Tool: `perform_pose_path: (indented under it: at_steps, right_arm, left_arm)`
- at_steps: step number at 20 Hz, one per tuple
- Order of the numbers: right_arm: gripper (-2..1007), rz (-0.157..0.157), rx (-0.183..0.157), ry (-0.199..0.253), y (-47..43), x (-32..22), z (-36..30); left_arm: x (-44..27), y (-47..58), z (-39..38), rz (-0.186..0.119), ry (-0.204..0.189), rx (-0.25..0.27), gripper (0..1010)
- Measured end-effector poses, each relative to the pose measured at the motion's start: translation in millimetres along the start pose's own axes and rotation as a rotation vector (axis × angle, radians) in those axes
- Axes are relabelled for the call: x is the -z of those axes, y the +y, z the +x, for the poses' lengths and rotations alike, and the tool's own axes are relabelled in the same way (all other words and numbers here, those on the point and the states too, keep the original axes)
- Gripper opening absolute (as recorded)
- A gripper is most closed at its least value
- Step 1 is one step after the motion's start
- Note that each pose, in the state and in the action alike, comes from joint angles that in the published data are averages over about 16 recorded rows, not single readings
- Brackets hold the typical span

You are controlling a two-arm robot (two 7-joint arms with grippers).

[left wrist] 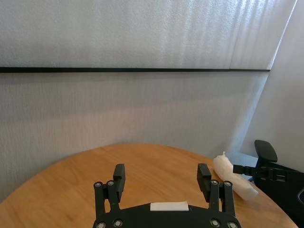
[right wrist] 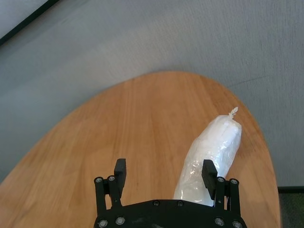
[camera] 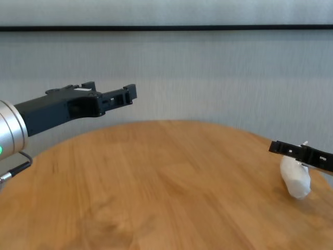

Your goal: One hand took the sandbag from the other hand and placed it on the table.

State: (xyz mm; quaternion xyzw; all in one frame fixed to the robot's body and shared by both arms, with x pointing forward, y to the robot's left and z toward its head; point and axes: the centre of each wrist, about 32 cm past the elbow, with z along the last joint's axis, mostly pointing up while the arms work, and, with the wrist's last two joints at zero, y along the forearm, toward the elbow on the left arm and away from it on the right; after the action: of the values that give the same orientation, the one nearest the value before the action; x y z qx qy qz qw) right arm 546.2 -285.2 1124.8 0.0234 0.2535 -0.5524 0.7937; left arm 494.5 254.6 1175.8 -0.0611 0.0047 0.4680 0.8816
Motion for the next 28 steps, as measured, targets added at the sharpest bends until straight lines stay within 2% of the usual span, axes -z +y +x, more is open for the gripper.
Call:
perform_pose_path:
  at_steps: [13,17,23,28]
  right_arm:
    - [1001,0.000,0.000,0.000,0.0,0.0,-0.1]
    - [1001,0.007,-0.006,-0.010,1.0,-0.6,-2.4]
    - [1001,0.038,-0.026,-0.058,6.0,-2.0,-13.7]
    - [1001,0.086,-0.051,-0.132,13.6,-1.1,-29.8]
  left_arm:
    - [0.0,0.0,0.0,0.000,0.000,0.000,1000]
    - [0.0,0.0,0.0,0.000,0.000,0.000,1000]
    - [0.0,0.0,0.0,0.000,0.000,0.000,1000]
    - [0.0,0.0,0.0,0.000,0.000,0.000,1000]
